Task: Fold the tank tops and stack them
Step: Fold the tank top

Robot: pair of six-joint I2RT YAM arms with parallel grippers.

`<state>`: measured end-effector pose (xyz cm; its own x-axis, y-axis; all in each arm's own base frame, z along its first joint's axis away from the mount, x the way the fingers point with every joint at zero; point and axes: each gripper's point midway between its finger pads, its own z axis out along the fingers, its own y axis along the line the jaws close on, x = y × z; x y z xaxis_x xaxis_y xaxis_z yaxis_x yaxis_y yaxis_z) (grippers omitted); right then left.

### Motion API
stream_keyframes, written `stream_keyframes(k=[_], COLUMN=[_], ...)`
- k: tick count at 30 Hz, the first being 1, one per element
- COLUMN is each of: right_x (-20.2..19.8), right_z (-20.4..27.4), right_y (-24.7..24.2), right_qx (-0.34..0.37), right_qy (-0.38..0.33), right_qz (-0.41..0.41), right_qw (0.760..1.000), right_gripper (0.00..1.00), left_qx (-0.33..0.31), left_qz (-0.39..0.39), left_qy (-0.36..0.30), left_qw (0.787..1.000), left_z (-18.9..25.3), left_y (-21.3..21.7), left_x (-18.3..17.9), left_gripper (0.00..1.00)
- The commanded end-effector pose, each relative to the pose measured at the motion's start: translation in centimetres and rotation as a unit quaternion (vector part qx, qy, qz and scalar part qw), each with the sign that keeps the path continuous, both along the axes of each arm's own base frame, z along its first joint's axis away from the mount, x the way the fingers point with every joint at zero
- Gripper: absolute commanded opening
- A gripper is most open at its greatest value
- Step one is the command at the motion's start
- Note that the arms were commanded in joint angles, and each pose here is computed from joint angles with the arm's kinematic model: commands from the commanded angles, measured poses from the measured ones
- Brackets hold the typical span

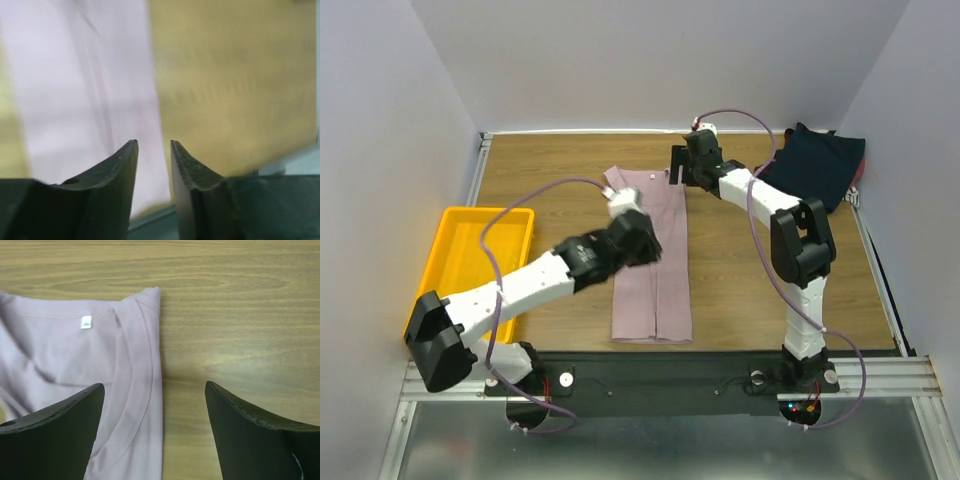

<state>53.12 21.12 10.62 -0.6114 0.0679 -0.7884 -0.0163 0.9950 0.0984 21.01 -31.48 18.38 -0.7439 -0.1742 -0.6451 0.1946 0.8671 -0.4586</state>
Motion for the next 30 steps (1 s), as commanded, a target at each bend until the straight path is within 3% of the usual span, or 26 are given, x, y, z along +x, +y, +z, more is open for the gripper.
stream_keyframes(k=[1,2,7,9,10,14,20,30], right_x=[-1.3,-1.6,-3.2,-3.9,-4.1,-3.8,-2.5,-1.3], right_z=[4.7,4.9,6.4,6.7,6.8,6.6,5.7,4.3], right_y=[0.5,0.9,2.8,4.2,4.8,7.0,8.9,13.9], right_qx=[0.055,0.069,0.093,0.097,0.094,0.077,0.076,0.065], right_qy=[-0.028,-0.025,-0.025,-0.025,-0.027,-0.035,-0.034,-0.043], right_qz=[0.005,0.009,0.035,0.051,0.056,0.075,0.095,0.147], right_qw=[0.998,0.997,0.995,0.994,0.994,0.994,0.992,0.986], right_gripper=[0.86,0.85,0.78,0.76,0.75,0.74,0.68,0.61], left_qx=[-0.049,-0.054,-0.052,-0.047,-0.05,-0.056,-0.062,-0.056], left_qz=[0.119,0.172,0.26,0.267,0.278,0.248,0.227,0.245], left_qy=[-0.018,-0.021,-0.016,-0.004,-0.002,0.012,0.042,0.065], left_qw=[0.992,0.983,0.964,0.963,0.959,0.967,0.971,0.966], left_z=[1.9,2.0,1.0,-0.1,-0.2,-2.2,-6.5,-10.3], left_y=[5.7,8.8,14.6,15.4,16.8,16.2,15.9,16.8], left_x=[8.3,11.6,21.0,24.7,26.4,32.1,36.7,39.5], left_gripper=[0.46,0.46,0.4,0.31,0.3,0.27,0.36,0.31])
